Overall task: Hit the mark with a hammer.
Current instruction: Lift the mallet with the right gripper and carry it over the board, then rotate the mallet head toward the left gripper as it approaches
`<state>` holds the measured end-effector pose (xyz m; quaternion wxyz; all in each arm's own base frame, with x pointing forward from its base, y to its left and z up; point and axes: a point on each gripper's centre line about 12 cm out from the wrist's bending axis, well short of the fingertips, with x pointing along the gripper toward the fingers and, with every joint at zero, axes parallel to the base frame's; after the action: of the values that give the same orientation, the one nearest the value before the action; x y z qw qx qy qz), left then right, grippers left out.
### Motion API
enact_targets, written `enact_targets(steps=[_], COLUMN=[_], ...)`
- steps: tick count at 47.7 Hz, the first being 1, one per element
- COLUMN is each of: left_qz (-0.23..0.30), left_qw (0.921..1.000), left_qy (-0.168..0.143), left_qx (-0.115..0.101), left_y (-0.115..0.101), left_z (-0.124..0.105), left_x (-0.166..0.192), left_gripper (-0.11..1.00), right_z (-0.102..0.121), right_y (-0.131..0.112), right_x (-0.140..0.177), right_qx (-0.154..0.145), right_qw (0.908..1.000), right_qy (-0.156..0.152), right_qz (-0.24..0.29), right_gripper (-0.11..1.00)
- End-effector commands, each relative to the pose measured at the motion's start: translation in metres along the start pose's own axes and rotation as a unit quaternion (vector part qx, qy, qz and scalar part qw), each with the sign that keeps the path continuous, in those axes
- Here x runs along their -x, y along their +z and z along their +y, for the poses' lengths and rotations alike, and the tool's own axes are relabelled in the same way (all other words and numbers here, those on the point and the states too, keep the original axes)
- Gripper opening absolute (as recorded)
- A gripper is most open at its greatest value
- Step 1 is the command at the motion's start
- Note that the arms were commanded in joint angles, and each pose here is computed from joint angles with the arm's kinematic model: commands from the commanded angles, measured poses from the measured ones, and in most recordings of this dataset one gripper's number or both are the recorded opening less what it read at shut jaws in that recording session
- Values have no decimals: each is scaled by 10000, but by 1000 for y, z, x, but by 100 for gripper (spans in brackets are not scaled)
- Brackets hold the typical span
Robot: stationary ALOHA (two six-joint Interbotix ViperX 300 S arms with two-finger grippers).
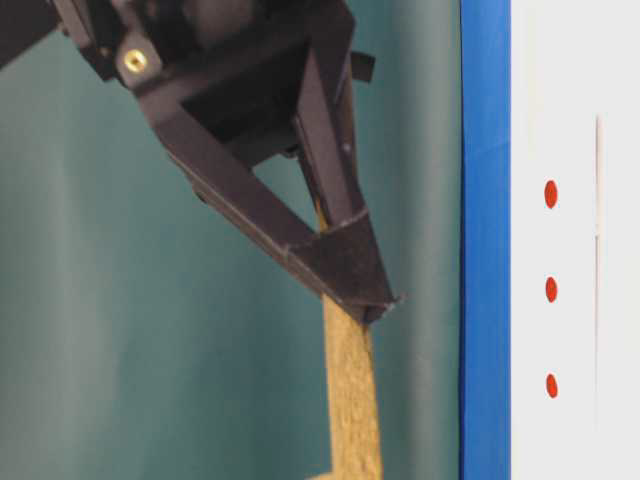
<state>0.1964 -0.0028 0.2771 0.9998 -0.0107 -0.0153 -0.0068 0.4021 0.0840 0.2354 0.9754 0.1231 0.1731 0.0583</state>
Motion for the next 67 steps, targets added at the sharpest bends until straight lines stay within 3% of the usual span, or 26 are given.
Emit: enact_targets(steps=[1,7,17,28,32,39,45,50,53,60,67], left_qz=[-54,-54,-46,-54,-54,-38,-31,-54,-54,-54,-54], left_qw=[10000,10000,10000,10000,10000,10000,9999,9996,9996,9996,9996], left_qy=[-7,-7,-6,0,-2,0,2,1,0,0,1], left_qx=[15,15,23,45,38,53,160,267,290,290,290], left_y=[4,4,3,4,4,3,3,4,4,4,4], left_z=[0,0,0,0,0,0,0,0,0,0,0], left_x=[-2,-2,-1,-2,-2,-2,-2,-2,-2,-2,-1], left_gripper=[2,2,2,2,2,2,2,2,2,2,2], right_z=[-10,-38,-76,-89,-88,-88,-89,-89,-89,-92,-96], right_y=[20,26,34,38,40,48,57,61,64,69,71], right_x=[7,8,16,19,19,21,23,25,26,30,34], right_qx=[-36,-40,268,485,771,1606,2616,3556,4105,4815,5243], right_qw=[9996,9985,9948,9922,9903,9783,9523,9182,8923,8472,8120], right_qy=[-105,-430,-893,-1059,-1054,-1102,-1247,-1412,-1544,-1908,-2256], right_qz=[-276,-339,-413,-450,-482,-711,-954,-1024,-1070,-1182,-1218], right_gripper=[10,10,10,10,10,10,10,10,10,10,10])
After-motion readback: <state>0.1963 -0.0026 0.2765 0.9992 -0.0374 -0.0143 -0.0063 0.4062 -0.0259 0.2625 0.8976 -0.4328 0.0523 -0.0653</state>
